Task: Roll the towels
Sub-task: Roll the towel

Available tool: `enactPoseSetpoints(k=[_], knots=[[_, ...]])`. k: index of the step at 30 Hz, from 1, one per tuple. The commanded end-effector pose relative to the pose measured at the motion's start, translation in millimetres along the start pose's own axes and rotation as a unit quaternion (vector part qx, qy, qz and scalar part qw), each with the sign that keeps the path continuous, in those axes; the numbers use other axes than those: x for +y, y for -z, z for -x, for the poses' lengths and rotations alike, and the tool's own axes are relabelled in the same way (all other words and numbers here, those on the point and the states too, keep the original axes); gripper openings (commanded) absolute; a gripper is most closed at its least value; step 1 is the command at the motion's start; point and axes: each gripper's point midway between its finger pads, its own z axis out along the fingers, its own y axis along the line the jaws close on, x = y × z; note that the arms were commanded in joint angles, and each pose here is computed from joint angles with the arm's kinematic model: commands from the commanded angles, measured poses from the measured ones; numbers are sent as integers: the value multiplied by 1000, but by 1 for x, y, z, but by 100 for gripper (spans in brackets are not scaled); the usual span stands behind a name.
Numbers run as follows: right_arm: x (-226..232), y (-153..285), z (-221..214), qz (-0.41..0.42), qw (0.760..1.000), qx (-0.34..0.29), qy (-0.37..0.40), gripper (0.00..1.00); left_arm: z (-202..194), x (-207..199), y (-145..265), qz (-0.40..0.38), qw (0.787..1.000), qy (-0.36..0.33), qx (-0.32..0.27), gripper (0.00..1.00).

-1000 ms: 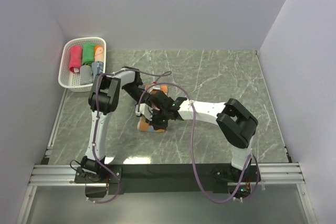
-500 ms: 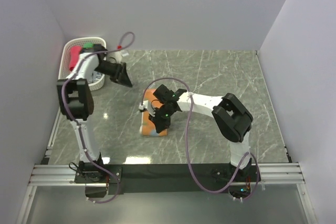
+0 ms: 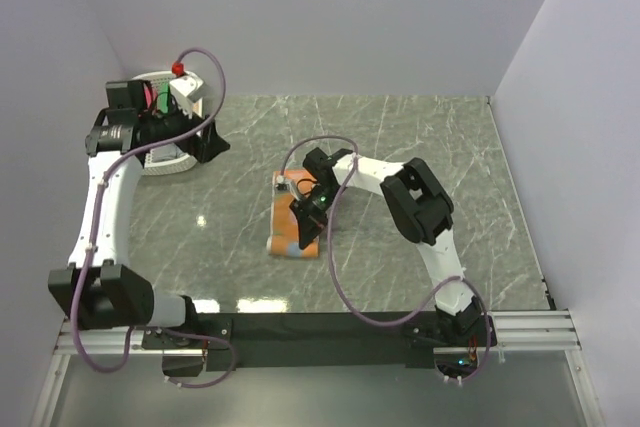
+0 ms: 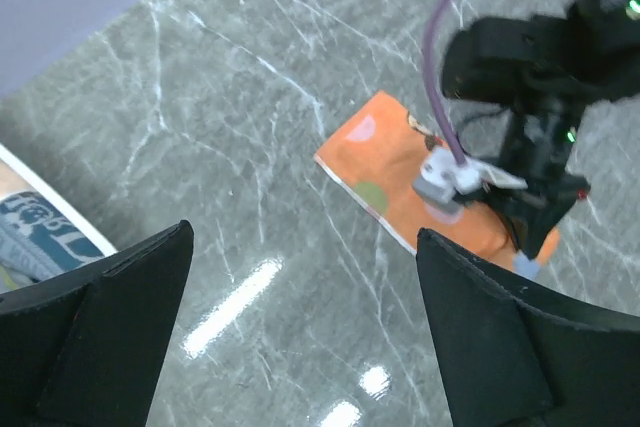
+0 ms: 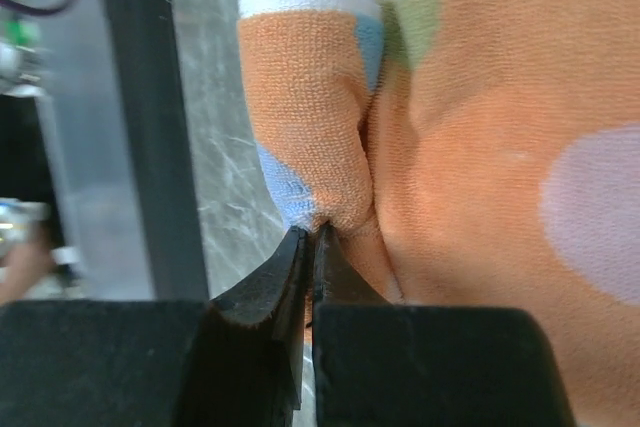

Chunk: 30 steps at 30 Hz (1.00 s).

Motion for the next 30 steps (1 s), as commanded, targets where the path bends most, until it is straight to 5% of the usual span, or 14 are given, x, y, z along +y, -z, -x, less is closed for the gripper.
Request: enactPoseSetpoints(k=[1,6,11,14,30], knots=[[-7,-1,-25,37,997,33,-64,0,-63,-20,-15,-87,993,18,74,99],[-23,-2,-28,64,992,29,-108,0,-124,-66,-15,-125,982,-78,121,99],[-32,-5,-27,74,988,30,-131,0,-155,-140,-30,-165,940,-277,109,95],[-39,-9,-28,77,985,30,-153,0,-182,-171,-43,-193,919,-322,118,88],[-45,-16,-32,87,977,33,-190,0,-211,-209,-114,-190,890,-402,100,66]])
